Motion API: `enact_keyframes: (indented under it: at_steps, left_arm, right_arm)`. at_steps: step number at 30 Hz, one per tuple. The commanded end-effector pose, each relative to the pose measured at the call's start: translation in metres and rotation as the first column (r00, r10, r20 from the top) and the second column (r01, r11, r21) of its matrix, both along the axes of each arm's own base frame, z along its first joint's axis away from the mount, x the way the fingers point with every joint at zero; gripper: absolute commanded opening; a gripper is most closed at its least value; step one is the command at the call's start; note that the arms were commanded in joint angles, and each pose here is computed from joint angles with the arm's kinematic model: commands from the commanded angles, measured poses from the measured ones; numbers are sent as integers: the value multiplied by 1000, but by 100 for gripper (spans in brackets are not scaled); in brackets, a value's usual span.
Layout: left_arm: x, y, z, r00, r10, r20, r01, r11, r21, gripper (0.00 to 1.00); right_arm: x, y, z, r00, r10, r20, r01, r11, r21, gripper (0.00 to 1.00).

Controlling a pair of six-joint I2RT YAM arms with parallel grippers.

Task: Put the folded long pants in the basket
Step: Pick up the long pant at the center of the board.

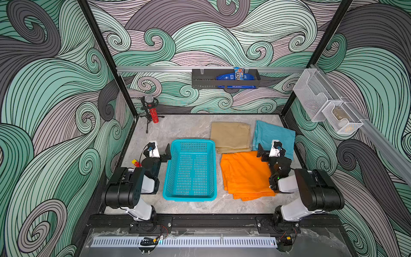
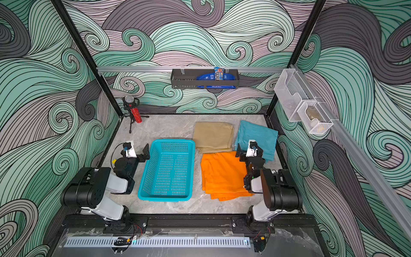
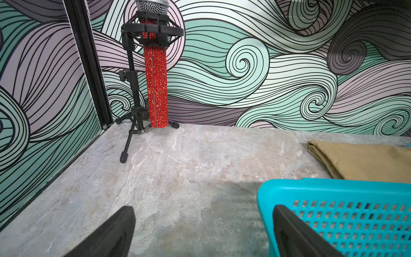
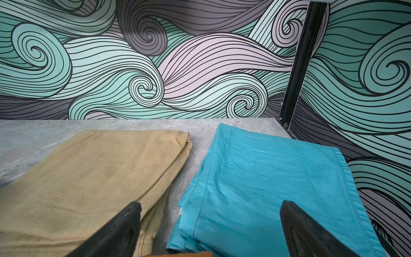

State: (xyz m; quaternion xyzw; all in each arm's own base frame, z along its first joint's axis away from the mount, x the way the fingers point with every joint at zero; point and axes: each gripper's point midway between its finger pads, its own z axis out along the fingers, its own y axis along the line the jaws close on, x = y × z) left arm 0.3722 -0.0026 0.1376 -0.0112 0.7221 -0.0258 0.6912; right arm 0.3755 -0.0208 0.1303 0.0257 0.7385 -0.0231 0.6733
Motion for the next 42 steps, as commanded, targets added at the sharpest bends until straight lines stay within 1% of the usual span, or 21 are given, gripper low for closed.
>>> enact_keyframes:
  at_steps: [1, 27, 31, 33, 34, 36, 37, 39, 40, 42]
  left_arm:
    - [3, -3, -3, 1000, -19, -14, 19, 1000, 17, 99]
    - [4, -3, -4, 1000, -18, -21, 18, 1000, 15, 99]
    - [7, -3, -9, 998, -19, -65, 20, 1000, 18, 99]
    - [11, 8, 5, 999, 42, -29, -42, 999, -5, 99]
    - [16, 12, 5, 995, 67, -75, -68, 998, -12, 99]
    - [24, 15, 17, 992, 87, -96, -89, 996, -11, 99]
    - [26, 17, 31, 993, 96, -72, -97, 995, -23, 98]
    - [31, 16, 45, 994, 93, -56, -95, 994, -44, 99]
    - [36, 16, 49, 993, 93, -74, -97, 994, -58, 99]
    - [47, 17, 56, 987, 101, -125, -111, 991, -70, 98]
  right_arm:
    - [-1, -2, 6, 1000, -8, 25, 8, 1000, -6, 100]
    - [-1, -2, 5, 1000, -6, 23, 6, 1000, -5, 100]
    - [-2, -2, 7, 999, 20, 30, -20, 1000, 11, 100]
    - [-3, -9, 10, 999, -18, 40, 17, 999, 29, 100]
    - [-3, -14, 13, 998, -43, 38, 41, 998, 44, 100]
    - [1, -19, 20, 998, -66, 9, 66, 997, 51, 100]
    - [6, -23, 23, 996, -90, -23, 92, 994, 63, 100]
    - [16, -37, 28, 980, -166, -106, 179, 975, 128, 100]
    - [22, -42, 30, 968, -198, -152, 222, 961, 165, 100]
    - [30, -41, 37, 957, -190, -220, 231, 956, 181, 100]
